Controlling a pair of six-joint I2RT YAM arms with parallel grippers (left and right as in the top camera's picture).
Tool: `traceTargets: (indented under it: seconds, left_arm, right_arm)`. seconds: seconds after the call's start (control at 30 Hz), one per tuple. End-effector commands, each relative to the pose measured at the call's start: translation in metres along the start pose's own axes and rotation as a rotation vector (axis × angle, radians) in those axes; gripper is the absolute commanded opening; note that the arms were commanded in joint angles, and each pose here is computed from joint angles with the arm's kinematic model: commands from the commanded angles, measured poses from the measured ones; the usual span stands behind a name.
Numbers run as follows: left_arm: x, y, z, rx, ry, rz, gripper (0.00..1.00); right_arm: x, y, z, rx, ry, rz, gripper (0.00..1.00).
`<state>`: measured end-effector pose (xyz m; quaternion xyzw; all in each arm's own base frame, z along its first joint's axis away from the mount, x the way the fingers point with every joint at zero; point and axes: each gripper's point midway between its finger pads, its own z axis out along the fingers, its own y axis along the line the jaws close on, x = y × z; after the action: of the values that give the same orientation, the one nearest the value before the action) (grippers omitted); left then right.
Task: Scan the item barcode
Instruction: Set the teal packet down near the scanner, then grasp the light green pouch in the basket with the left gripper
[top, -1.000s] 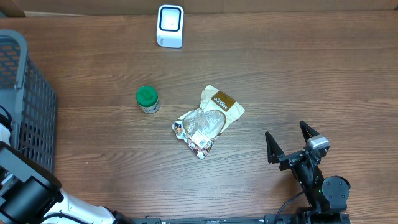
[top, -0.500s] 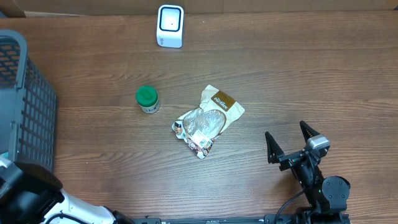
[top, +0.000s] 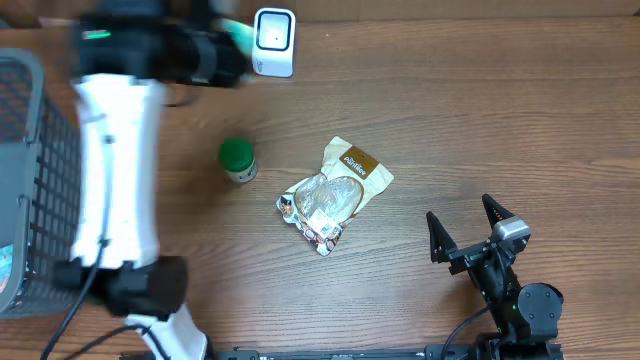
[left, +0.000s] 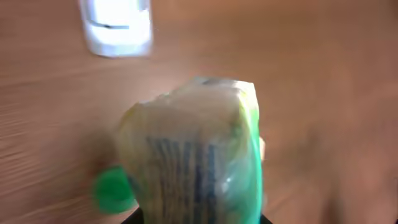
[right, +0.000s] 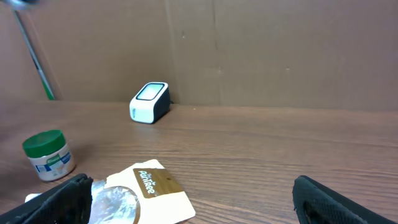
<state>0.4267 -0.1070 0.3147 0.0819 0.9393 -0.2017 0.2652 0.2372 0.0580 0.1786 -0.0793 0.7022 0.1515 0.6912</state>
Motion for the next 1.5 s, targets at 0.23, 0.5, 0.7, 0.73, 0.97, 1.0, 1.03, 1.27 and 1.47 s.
traceTargets:
  seconds: [0.23,0.5,0.7,0.73,0.97,1.0,1.03,1.27,1.47]
  left_arm:
    - [0.088,-0.039,0.180,-0.084,0.450,-0.216,0.11]
    - [0.093,-0.035,0.177,-0.054,0.485,-0.239,0.65]
    - [0.076,-0.040,0.158,-0.042,0.421,-0.209,0.62]
    - [0.070,-0.043,0.150,-0.034,0.396,-0.189,0.60]
    - [0.021,-0.039,0.050,-0.142,0.093,-0.120,0.57]
    - [0.014,-0.034,0.028,-0.169,0.037,-0.124,0.57]
    - [0.008,-0.026,0.006,-0.196,-0.017,-0.134,0.58]
    - [0.023,0.117,-0.188,-0.544,-0.395,-0.488,0.70]
    - [0.118,0.270,-0.254,-0.830,-0.400,-0.995,0.70]
  right_arm:
    - [0.002,-0.001,0.000,0.001,-0.002,0.004,1.00]
    - [0.002,-0.001,0.000,0.001,-0.002,0.004,1.00]
    - [0.002,-0.001,0.000,0.001,-0.002,0.004,1.00]
    - [0.002,-0.001,0.000,0.001,-0.002,0.004,1.00]
    - [0.002,-0.001,0.000,0.001,-0.002,0.004,1.00]
    - [0.002,-0.001,0.000,0.001,-0.002,0.004,1.00]
    - [0.002,-0.001,0.000,0.001,-0.002,0.004,1.00]
    - [0.002,-0.001,0.000,0.001,-0.002,0.003,1.00]
    - [0.002,-0.001,0.000,0.001,-0.002,0.003,1.00]
